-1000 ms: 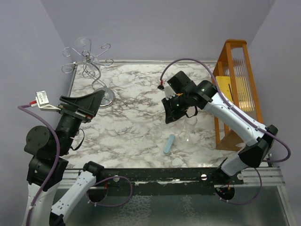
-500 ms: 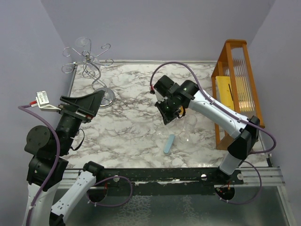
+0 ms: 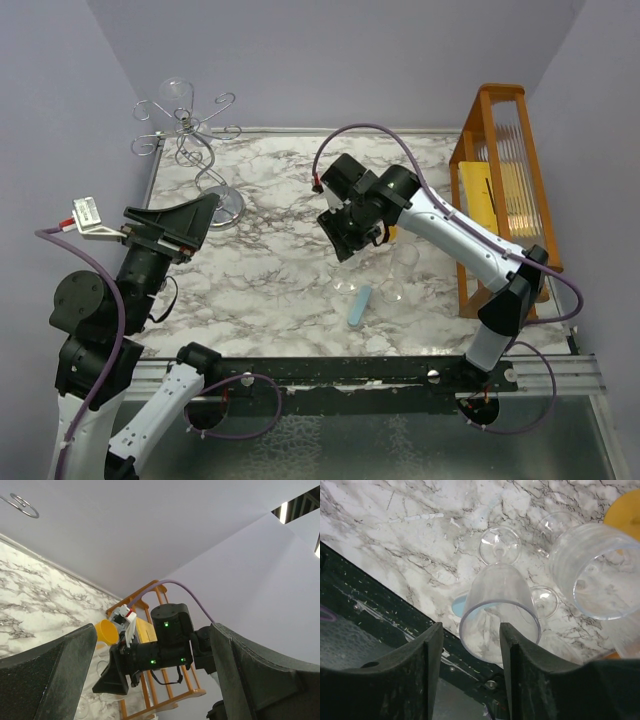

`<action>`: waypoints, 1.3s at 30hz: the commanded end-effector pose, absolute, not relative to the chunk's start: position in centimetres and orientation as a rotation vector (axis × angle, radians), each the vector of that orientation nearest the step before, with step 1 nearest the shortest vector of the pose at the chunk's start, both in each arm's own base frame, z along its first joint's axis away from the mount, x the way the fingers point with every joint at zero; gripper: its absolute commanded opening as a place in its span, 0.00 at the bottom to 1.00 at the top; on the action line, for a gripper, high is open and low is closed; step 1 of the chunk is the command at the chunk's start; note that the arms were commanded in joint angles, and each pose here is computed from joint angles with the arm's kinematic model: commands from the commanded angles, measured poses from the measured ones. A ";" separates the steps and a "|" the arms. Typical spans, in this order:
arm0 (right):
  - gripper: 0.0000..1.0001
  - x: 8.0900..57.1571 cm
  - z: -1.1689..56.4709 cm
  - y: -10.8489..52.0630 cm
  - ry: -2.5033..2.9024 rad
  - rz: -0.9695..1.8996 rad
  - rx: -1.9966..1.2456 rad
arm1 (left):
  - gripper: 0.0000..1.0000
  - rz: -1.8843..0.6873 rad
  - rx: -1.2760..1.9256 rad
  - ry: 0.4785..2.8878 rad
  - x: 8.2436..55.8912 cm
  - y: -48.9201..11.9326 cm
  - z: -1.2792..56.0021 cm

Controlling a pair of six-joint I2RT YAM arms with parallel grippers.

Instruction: Take the wine glass off the wine glass rack

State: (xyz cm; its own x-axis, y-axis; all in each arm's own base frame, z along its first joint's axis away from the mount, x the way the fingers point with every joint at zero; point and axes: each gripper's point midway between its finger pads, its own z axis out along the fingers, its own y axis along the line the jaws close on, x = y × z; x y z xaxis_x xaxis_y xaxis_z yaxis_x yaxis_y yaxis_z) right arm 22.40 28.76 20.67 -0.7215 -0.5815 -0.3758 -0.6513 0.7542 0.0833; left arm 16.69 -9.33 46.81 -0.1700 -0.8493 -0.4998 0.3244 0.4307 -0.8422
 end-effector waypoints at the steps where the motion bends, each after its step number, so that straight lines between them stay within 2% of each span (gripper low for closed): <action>1: 0.55 22.8 23.2 29.4 2.539 0.339 -0.945 | 0.97 -1.084 -0.539 1.361 16.5 -8.5 46.7; 8: 0.81 22.6 26.7 29.4 2.428 0.425 -0.913 | 0.97 -1.072 -0.538 1.374 16.9 -8.6 46.7; 12: 0.90 22.4 28.1 28.6 2.352 0.442 -0.900 | 0.97 -1.074 -0.544 1.390 17.5 -8.9 46.2; 18: 0.99 21.8 30.5 27.0 2.220 0.464 -0.871 | 0.96 -1.069 -0.548 1.424 18.6 -9.6 45.6; 22: 1.00 21.5 33.4 26.5 2.035 0.539 -0.840 | 0.96 -1.048 -0.547 1.461 19.7 -10.0 45.0; 30: 0.99 21.1 37.6 23.3 1.869 0.600 -0.551 | 0.96 -0.967 -0.522 1.541 22.9 -11.1 44.2; 39: 0.99 18.0 39.2 20.6 1.590 0.647 -0.644 | 0.98 -0.756 -0.483 1.598 28.0 -11.1 45.2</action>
State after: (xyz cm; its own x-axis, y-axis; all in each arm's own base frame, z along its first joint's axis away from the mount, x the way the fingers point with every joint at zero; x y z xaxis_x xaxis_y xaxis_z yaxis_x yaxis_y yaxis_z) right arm 18.70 20.67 37.02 -0.2372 -0.0990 -0.9664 -0.6802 0.7271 0.0925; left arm 26.27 -12.25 43.37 -0.2525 -0.7323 -0.6325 0.1316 0.6216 -0.7722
